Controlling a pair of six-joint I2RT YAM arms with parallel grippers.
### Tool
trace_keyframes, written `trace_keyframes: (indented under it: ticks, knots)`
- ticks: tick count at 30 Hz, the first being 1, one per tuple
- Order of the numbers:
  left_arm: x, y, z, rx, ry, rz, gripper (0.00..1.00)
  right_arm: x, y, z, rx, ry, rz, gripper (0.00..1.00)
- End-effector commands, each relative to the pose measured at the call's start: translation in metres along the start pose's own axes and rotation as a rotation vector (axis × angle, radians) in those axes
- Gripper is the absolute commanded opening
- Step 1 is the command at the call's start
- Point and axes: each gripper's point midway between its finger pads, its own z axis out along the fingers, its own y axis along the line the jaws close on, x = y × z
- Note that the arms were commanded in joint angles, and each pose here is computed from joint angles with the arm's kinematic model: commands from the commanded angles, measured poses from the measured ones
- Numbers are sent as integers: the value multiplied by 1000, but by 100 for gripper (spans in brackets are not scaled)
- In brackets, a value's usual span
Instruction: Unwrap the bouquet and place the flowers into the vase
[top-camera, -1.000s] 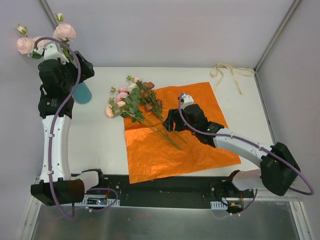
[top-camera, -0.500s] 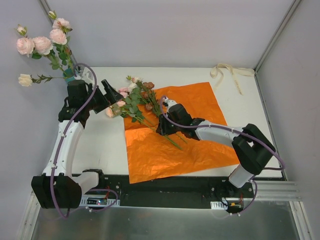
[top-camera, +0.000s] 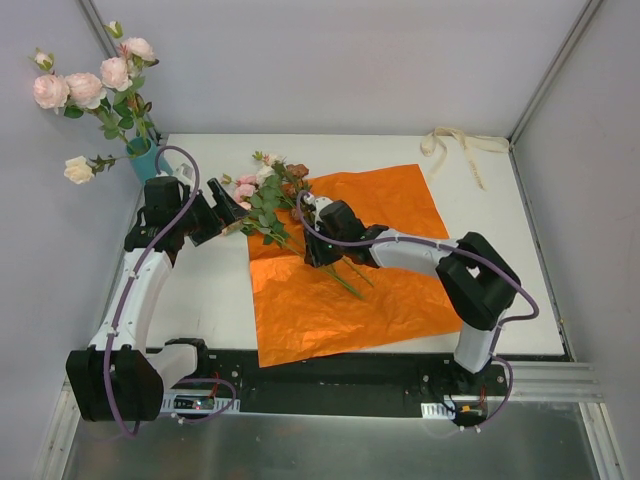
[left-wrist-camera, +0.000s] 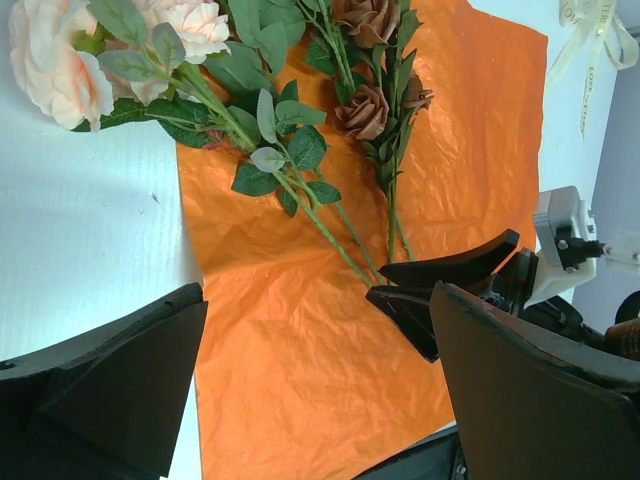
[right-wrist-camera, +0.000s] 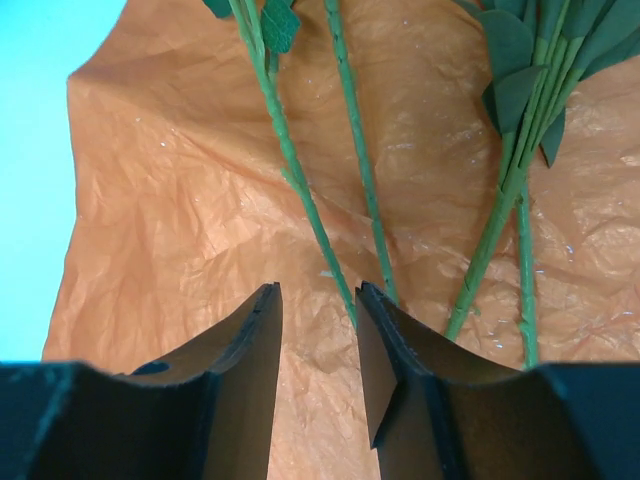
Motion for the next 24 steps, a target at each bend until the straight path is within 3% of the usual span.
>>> trace_keyframes:
  ticks: [1,10,16,20,24]
  knots:
    - [-5,-1,-4,-6,-29,17,99,-10,6,5,-17,3,-56,41]
    - [0,0,-4,1,-13,27,99,-1,-3,20,21,27,-142,38]
    - [-1,-2,-4,9,-10,31,99,6,-2,26,27,45,-182,28]
    - [0,-2,-4,13,-7,41,99,5,0,25,27,41,-205,15]
    - [2,1,-2,1,-2,29,97,-3,9,18,4,7,-229,8]
